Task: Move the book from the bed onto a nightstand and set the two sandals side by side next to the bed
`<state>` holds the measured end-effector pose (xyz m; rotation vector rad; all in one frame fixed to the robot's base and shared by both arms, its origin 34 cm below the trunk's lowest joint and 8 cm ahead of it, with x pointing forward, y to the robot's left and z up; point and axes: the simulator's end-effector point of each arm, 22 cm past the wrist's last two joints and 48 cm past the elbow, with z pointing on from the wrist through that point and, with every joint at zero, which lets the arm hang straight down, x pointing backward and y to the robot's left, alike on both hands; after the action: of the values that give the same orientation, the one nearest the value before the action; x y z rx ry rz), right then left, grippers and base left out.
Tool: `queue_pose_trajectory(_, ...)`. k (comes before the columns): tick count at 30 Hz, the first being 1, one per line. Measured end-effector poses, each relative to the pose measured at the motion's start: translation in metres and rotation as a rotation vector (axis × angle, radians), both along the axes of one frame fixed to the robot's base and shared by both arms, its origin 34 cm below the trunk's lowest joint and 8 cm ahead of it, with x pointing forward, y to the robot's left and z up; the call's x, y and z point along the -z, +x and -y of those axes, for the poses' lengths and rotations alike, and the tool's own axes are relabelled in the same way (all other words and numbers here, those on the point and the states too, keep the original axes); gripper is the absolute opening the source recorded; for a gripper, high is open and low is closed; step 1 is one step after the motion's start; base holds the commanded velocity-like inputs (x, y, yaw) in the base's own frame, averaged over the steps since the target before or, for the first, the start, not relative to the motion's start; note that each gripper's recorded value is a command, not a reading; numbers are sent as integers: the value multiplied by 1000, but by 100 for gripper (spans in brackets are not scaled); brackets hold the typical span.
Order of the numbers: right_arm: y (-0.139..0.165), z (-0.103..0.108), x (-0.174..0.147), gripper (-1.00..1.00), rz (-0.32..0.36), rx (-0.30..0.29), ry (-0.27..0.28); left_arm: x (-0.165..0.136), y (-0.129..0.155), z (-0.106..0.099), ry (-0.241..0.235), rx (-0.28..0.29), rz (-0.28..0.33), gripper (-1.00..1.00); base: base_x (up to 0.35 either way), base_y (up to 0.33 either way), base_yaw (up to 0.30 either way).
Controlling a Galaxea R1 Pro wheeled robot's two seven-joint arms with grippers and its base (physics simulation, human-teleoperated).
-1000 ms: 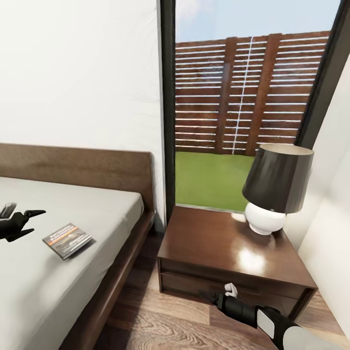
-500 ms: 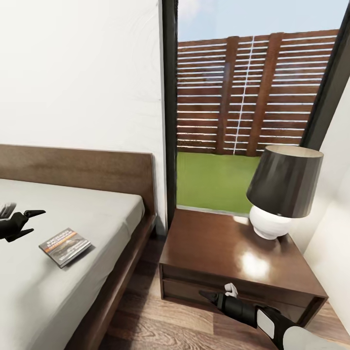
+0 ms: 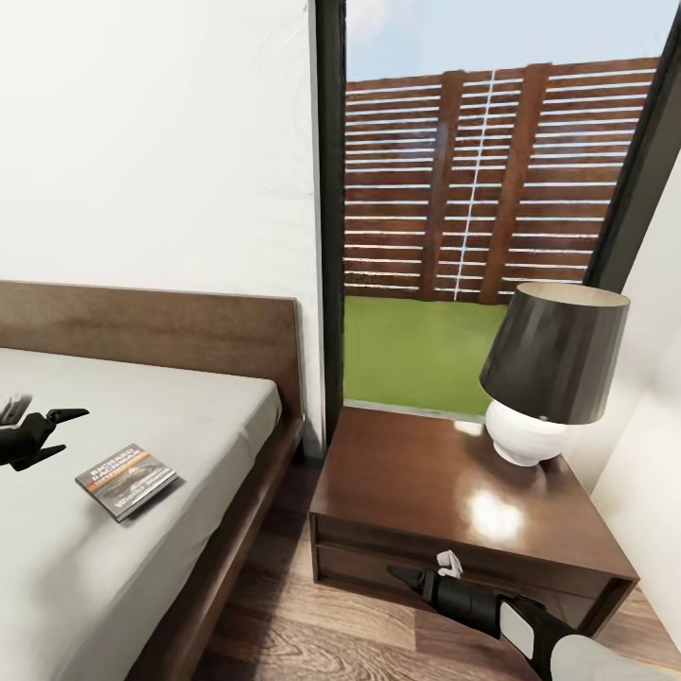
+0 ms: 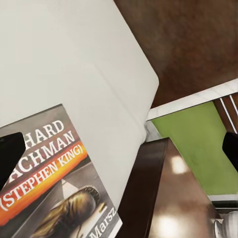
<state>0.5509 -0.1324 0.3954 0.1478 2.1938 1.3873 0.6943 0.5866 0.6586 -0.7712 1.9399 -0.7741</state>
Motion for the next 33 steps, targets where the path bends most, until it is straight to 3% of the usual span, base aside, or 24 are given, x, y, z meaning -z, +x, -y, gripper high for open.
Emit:
queue_pose_trajectory(26,1,0,-1,100,-1,5,5,5,3,5,8,3,-14,100,0,0,0)
queue_pose_trajectory(33,1,0,-1,100,-1,6,6,9,9,18,3,19,-14,100,0,0,0)
